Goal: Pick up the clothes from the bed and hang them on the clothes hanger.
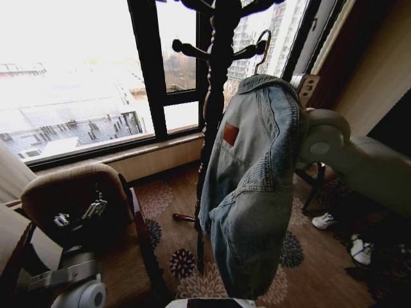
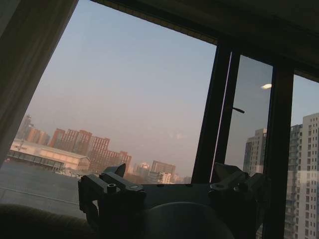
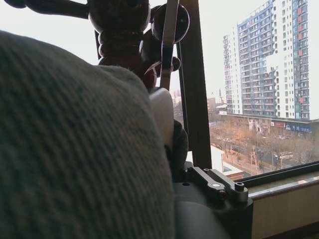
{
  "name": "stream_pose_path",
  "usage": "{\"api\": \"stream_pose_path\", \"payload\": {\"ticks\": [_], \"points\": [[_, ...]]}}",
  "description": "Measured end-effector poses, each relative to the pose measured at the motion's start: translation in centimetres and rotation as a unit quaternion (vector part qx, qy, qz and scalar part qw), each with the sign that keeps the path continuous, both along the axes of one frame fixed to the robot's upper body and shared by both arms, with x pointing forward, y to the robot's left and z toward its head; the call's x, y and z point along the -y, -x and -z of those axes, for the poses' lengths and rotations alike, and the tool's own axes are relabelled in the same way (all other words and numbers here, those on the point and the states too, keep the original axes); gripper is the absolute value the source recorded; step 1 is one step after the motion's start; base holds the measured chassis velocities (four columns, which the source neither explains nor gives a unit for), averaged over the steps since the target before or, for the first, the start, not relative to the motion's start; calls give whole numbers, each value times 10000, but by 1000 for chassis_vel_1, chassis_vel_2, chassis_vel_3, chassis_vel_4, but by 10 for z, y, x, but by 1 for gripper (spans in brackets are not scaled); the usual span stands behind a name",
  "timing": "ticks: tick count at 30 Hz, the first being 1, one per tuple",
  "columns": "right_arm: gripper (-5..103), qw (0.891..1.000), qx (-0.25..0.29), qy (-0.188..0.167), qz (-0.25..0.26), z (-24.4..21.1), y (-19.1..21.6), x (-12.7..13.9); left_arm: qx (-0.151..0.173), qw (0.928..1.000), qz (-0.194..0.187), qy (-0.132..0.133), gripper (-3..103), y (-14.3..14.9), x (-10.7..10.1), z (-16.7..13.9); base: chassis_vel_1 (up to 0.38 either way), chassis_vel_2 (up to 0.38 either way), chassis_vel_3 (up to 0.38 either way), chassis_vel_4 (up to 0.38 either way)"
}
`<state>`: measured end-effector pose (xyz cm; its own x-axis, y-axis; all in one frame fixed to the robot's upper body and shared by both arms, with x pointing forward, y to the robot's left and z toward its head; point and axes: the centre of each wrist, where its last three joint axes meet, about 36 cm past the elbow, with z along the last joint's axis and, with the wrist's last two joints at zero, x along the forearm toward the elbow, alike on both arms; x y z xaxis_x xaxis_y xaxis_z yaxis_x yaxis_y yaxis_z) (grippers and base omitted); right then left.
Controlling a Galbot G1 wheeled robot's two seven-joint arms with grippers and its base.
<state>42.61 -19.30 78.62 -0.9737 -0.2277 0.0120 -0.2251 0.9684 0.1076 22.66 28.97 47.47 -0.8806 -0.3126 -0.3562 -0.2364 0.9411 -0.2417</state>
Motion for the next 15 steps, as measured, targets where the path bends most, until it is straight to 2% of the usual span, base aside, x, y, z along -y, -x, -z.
{"api": "stream_pose_path", "payload": {"ticks": [15], "points": [[21, 10000, -50, 3, 69, -2, 3, -3, 15, 10000, 4, 7, 100, 0, 0, 0, 0, 0, 0, 0]]}}
